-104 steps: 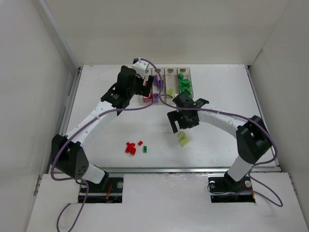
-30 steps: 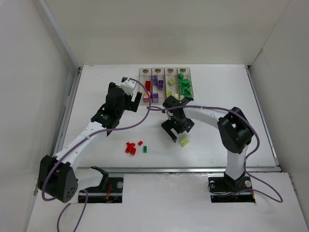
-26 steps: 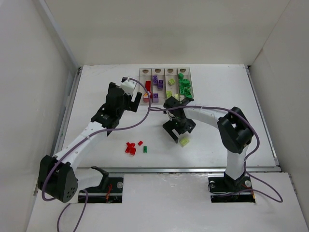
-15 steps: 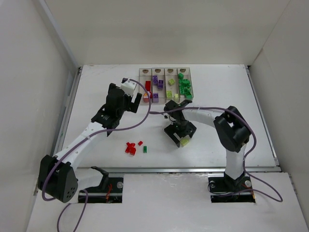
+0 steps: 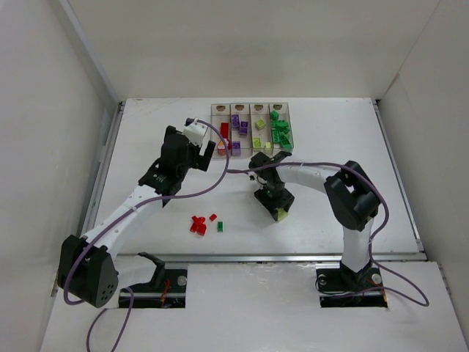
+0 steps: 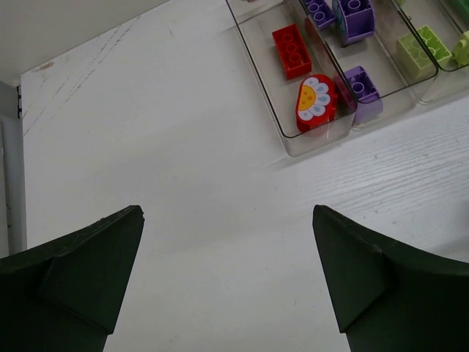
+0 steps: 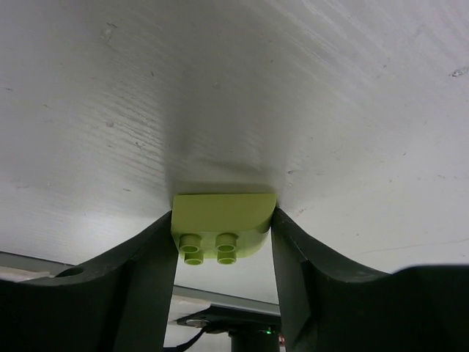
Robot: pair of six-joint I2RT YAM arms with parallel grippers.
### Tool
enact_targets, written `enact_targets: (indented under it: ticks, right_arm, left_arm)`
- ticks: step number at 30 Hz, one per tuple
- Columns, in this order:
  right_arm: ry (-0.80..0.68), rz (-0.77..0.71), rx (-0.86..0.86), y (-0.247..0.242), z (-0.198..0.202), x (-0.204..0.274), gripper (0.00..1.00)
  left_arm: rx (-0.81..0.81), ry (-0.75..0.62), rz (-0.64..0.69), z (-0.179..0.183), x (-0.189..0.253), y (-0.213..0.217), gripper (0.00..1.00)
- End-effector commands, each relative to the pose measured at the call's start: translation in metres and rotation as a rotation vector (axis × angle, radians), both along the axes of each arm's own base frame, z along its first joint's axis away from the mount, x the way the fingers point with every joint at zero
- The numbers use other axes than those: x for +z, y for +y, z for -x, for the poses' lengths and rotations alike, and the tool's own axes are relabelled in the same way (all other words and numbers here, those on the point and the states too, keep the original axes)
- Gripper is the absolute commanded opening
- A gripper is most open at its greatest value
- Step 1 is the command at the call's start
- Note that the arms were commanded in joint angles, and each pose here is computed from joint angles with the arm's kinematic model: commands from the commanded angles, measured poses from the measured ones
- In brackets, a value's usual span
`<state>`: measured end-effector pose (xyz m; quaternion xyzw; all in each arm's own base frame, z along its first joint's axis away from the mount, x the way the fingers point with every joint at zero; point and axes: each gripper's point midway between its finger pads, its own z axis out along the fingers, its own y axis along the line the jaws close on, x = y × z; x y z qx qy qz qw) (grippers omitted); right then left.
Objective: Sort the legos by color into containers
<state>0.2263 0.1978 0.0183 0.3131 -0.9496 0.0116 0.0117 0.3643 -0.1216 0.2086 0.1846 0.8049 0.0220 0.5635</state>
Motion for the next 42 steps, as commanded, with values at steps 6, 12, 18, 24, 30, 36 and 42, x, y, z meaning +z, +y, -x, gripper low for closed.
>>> enact_targets:
  ticks: [6, 12, 18, 24, 30, 36, 42]
  right_arm:
    - [-0.261, -0.394, -0.074, 0.059, -0.1, 0.097, 0.0]
    - [-0.621, -0.498, -0.342, 0.052, -0.249, 0.169, 0.0]
    - [-0.761, -0.502, -0.528, 0.038, -0.338, 0.151, 0.1]
    - [-0.801, -0.592, -0.519, 0.051, -0.362, 0.155, 0.3]
    - [-0.811, -0.587, -0.524, 0.046, -0.354, 0.169, 0.99]
    - [-0.866, -0.594, -0.336, 0.063, -0.312, 0.197, 0.99]
    - [-0.792, -0.546, 0.045, 0.111, -0.203, 0.197, 0.99]
  left_arm:
    - [0.015, -0.058, 0.017, -0.002, 0.015, 0.004, 1.0]
    - [0.003, -0.029, -0.032, 0.005, -0.004, 0.008, 1.0]
    - [0.023, 0.022, -0.105, 0.017, -0.028, 0.022, 1.0]
    - [0.022, 0.046, -0.091, 0.022, -0.036, 0.022, 1.0]
    - [0.007, 0.038, -0.091, 0.021, -0.035, 0.02, 1.0]
    - [-0.001, 0.035, -0.111, 0.022, -0.042, 0.021, 1.0]
    - [0.169, -0.004, -0.074, 0.02, -0.03, 0.046, 1.0]
